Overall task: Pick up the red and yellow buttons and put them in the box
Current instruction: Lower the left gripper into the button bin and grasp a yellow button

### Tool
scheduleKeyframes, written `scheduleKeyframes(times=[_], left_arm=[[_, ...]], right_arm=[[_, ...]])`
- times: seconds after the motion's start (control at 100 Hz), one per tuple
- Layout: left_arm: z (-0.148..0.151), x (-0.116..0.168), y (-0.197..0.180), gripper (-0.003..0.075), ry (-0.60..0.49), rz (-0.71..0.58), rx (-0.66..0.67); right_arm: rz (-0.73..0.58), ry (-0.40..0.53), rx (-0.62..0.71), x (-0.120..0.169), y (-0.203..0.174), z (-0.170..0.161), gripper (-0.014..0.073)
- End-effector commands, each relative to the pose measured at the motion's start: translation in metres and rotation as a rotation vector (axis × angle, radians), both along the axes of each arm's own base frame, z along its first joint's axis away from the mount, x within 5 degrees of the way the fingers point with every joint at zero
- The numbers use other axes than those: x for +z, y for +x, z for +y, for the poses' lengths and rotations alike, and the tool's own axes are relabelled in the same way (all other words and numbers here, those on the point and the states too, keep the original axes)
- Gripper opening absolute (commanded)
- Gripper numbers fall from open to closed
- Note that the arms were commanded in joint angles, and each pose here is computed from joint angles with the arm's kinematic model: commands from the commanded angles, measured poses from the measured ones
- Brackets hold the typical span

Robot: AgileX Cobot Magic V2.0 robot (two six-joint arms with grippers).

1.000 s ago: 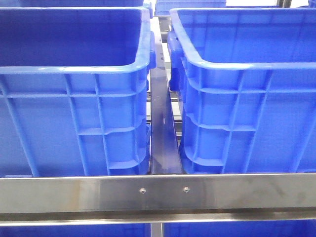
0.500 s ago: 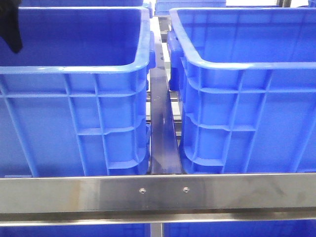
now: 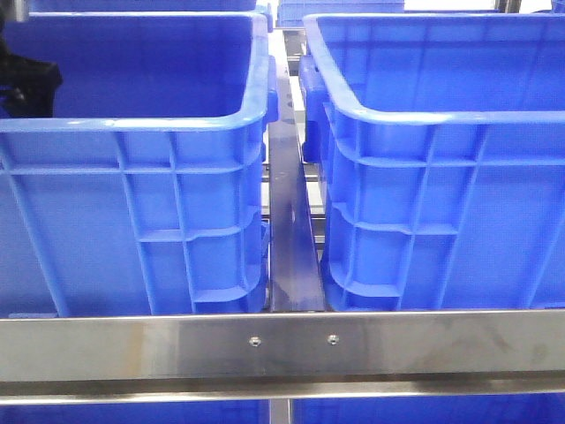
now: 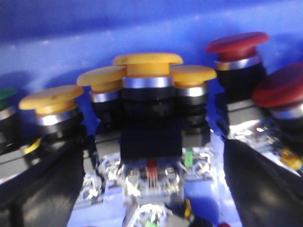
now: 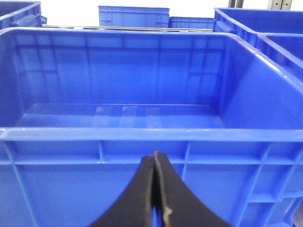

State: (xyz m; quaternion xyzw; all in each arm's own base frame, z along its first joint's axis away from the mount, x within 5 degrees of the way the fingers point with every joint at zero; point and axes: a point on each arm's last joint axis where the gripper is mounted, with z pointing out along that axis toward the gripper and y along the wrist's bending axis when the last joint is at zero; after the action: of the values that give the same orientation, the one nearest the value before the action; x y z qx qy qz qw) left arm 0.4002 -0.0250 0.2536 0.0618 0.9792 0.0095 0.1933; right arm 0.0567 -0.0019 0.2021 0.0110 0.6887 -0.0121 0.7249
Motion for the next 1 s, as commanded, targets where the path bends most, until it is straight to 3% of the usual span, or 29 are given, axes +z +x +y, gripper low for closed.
scheduleKeyframes(times=[0.0,0.36,0.45,0.69,0.99], left_arm=[[-0.003,0.026,0.004,0.0568,-0.013,-0.124,-0.004],[-0.003,0.016,0.011,0.0557,-0.014,-0.134,-0.004],[-0.003,0.016,0.011,0.0493,-0.015,-0.137,-0.005],[-0.003,0.018,0.013,0.0232,-0.016,-0.155,-0.005],[-0.004,0.025,0.013,0.0205,-0.022,-0.203,-0.005]], right_arm=[[-0.116,-0.01,0.01,0.014,-0.004,0.001,-0.0041],[-0.116,-0.01,0.01,0.014,-0.004,0.001,-0.0041],[-0.116,-0.01,0.01,0.014,-0.004,0.001,-0.0041],[-0.116,-0.01,0.01,0.014,-0.004,0.001,-0.0041],[-0.116,-0.01,0.01,0.014,-0.004,0.001,-0.0041]])
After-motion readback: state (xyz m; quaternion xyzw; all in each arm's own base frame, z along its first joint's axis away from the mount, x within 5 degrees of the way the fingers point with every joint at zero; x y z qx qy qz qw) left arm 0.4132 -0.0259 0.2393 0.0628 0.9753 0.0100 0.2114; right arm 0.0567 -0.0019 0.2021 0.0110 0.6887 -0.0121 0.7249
